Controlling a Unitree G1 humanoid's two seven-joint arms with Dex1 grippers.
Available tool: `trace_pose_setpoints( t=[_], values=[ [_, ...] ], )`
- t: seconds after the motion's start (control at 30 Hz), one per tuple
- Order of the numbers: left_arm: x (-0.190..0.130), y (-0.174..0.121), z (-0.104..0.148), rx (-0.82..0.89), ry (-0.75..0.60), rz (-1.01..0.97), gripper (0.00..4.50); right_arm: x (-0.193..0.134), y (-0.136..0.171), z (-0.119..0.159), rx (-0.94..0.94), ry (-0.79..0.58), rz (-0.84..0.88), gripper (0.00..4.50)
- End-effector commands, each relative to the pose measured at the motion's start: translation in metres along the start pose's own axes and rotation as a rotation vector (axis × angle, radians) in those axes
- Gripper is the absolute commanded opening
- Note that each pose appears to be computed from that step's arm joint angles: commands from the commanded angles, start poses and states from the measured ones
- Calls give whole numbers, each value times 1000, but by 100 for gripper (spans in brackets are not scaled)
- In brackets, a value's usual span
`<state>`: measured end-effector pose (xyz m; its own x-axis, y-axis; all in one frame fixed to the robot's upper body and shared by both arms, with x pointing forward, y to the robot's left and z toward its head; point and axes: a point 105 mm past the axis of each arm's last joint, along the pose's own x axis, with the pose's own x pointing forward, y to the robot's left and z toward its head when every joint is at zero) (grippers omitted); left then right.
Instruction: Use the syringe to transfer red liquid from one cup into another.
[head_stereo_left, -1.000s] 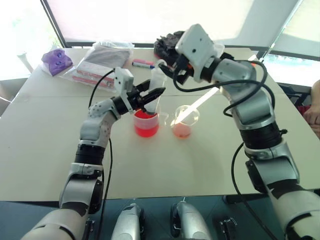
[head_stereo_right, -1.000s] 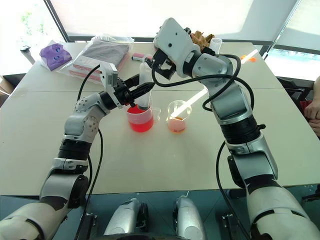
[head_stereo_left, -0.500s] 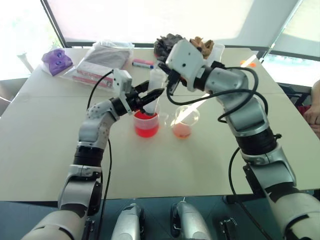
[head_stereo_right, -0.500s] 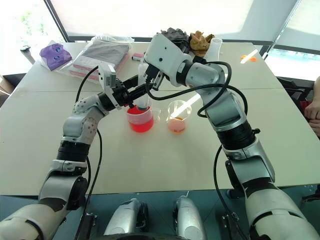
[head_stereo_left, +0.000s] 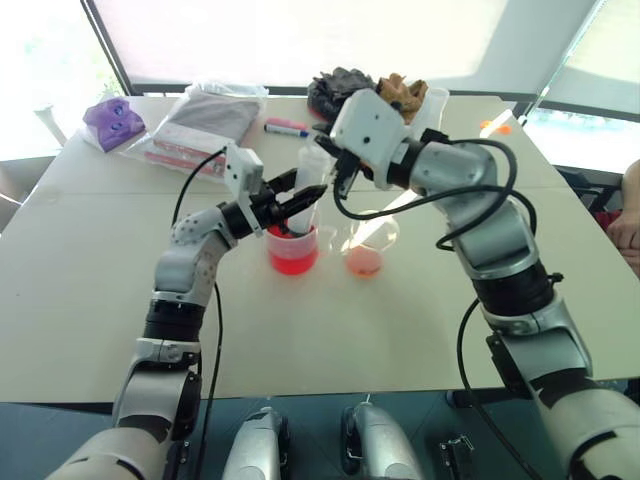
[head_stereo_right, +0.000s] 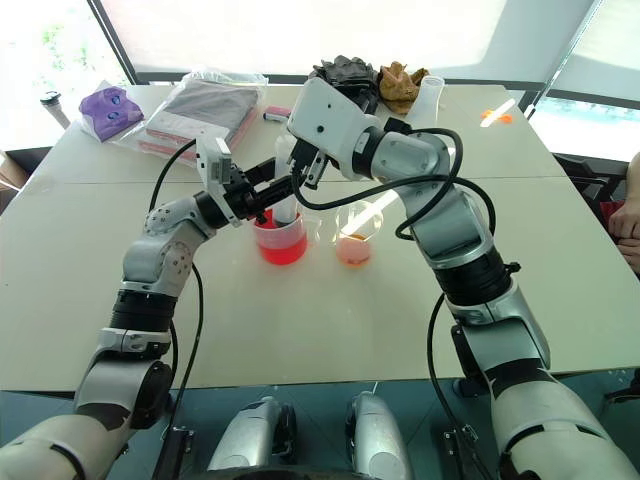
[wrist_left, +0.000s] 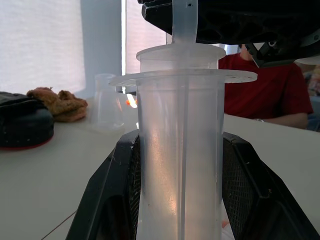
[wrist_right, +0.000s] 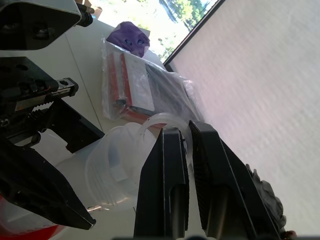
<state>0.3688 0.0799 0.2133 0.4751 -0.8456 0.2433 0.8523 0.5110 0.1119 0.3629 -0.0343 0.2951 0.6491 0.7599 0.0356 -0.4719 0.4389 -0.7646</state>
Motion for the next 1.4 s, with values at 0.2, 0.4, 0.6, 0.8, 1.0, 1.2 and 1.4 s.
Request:
trace_pose_setpoints(
  t=[0.2,0.4,0.6,0.8,1.0,1.2,1.4],
  values=[
    [-7,-4,-18,-19,68,-3,162,-12,-62,38,-147,-109,-252,3],
    [-11,-4,-23,-29,86,2,162,-12,-66,37,-156,-112,-262,3],
    [-12,-4,-27,-39,97,3,162,-14,-77,39,-175,-115,-302,3],
    [-12,-4,-27,-43,99,3,162,-15,-81,41,-185,-119,-325,3],
    [-11,-3,-24,-43,94,6,162,-16,-83,40,-187,-116,-329,3],
    [-9,2,-17,-36,71,20,162,-14,-72,35,-165,-105,-275,3],
    [-10,6,-13,-27,62,34,162,-16,-65,28,-158,-80,-235,158]
  ],
)
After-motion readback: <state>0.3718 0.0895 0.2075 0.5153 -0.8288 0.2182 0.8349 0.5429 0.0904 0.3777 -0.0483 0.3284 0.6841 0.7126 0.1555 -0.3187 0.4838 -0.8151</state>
